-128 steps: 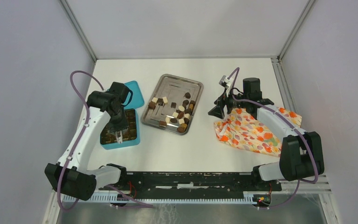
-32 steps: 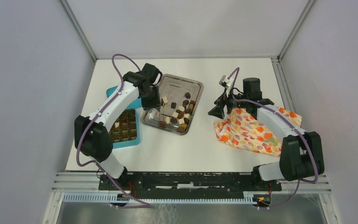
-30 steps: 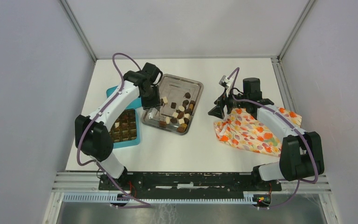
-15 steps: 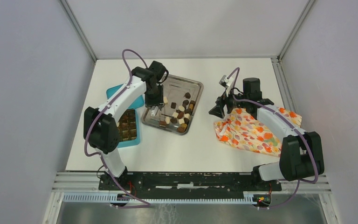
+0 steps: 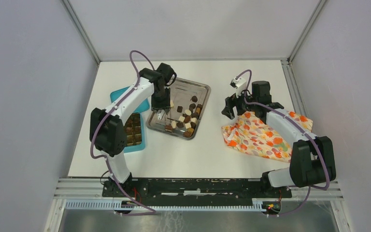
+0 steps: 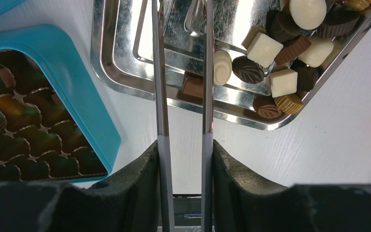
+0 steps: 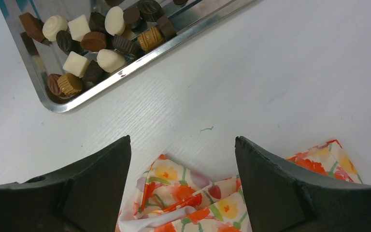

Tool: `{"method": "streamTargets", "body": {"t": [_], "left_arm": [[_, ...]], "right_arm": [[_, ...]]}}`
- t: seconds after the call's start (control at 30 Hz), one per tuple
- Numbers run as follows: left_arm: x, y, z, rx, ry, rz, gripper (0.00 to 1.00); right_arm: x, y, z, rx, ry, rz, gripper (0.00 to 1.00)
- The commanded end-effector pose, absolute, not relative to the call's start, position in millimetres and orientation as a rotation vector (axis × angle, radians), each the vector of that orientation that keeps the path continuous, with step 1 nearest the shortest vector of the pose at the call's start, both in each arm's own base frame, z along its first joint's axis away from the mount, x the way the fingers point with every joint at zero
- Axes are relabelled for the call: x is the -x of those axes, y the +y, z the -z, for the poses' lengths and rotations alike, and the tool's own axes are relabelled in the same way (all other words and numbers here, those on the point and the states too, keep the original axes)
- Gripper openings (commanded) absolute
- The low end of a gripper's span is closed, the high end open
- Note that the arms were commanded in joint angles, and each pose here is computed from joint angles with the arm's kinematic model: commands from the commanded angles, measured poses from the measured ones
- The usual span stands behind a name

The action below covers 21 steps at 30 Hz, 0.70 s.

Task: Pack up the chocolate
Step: Pick up the fake chocolate from the plate.

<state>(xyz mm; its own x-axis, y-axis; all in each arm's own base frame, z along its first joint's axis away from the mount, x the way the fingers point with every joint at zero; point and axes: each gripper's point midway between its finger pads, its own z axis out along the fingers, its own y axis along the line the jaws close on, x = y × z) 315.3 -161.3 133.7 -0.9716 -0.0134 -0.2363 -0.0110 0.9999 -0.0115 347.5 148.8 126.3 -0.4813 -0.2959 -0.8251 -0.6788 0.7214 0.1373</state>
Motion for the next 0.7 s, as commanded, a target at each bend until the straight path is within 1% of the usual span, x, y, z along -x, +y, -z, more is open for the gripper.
{"method": "streamTargets", "body": {"t": [0.0, 0.67], "left_arm": [[-325.2, -165.6, -145.9, -0.071, 2.858, 0.025, 0.44], [-325.7, -160.4, -140.6, -0.082, 2.876, -0.063, 0.44]], "right_arm": [[-353.5, 147.5, -136.7, 0.713, 2.043, -0.555, 0.84], [-350.3, 152.4, -137.5, 0.728, 2.032, -0.595, 0.84]]}}
